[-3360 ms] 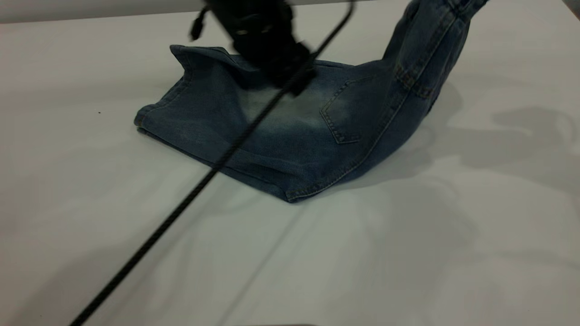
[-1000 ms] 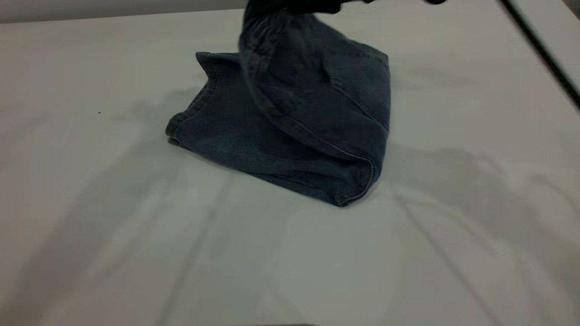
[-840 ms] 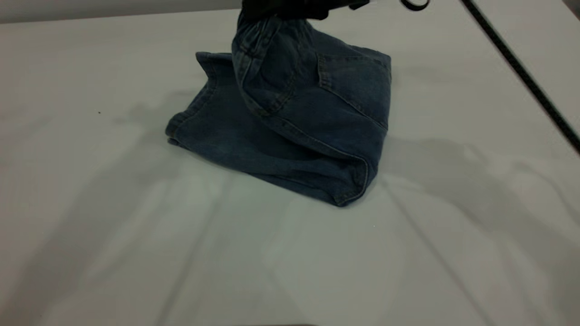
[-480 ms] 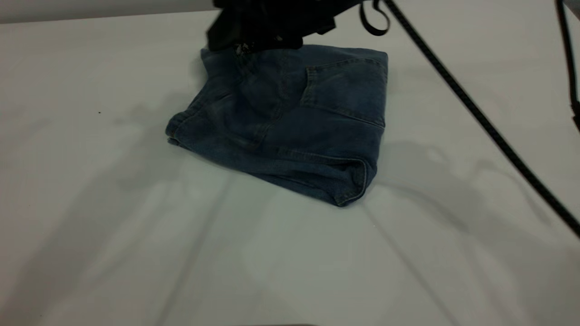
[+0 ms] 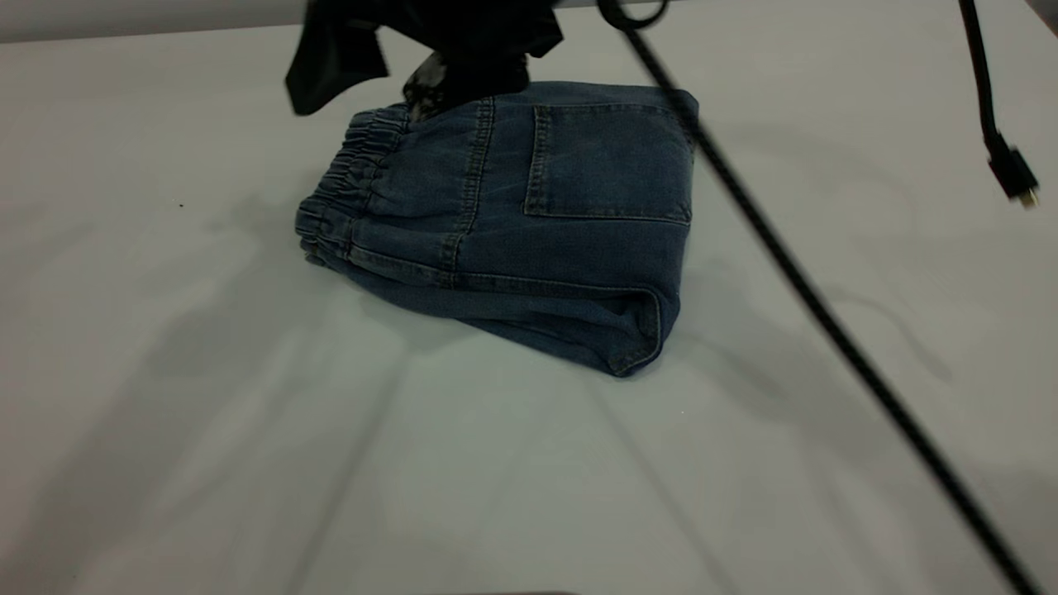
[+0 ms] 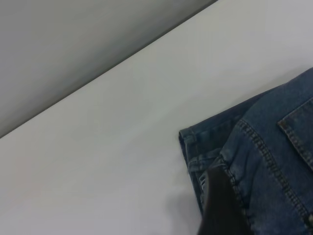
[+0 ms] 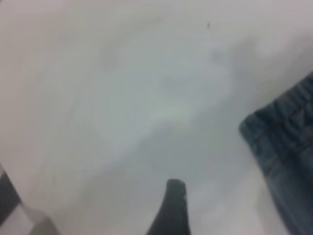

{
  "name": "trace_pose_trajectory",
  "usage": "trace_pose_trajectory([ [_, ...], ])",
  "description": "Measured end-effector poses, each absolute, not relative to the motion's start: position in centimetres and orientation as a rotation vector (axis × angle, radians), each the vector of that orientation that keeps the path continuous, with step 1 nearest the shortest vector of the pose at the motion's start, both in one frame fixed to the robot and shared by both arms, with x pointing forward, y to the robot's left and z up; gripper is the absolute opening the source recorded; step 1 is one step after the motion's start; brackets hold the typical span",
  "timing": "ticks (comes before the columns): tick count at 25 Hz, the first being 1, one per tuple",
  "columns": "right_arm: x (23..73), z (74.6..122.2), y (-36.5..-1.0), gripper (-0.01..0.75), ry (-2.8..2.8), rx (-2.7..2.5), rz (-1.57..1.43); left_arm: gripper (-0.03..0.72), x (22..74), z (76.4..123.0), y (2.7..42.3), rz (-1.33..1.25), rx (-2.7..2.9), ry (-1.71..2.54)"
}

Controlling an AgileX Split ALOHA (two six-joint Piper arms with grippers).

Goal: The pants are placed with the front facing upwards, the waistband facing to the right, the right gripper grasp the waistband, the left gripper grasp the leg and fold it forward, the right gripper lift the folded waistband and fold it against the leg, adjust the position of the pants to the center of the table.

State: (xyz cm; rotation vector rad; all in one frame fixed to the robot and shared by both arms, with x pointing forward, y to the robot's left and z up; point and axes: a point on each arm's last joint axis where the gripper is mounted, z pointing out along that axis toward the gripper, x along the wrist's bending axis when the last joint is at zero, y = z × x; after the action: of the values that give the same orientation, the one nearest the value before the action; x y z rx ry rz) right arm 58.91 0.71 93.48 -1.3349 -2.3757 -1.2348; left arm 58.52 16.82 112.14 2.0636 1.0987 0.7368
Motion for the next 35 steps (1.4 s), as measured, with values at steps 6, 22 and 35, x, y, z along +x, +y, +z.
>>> trace_pose_trajectory([
  [6, 59.0, 95.3, 2.8, 0.548, -2.394, -1.588, -0.908, 0.405, 57.5, 114.5, 17.2, 0.803, 1.979, 1.053],
  [22, 62.6, 86.9, 4.6, 0.526, -1.77, -2.336, -0.41, 0.405, 56.0, 117.2, 17.8, 0.855, 1.879, 1.019],
  [35, 61.8, 84.4, 5.0, 0.506, -1.631, -2.479, -0.268, 0.405, 55.8, 116.8, 17.9, 0.818, 1.917, 1.05],
])
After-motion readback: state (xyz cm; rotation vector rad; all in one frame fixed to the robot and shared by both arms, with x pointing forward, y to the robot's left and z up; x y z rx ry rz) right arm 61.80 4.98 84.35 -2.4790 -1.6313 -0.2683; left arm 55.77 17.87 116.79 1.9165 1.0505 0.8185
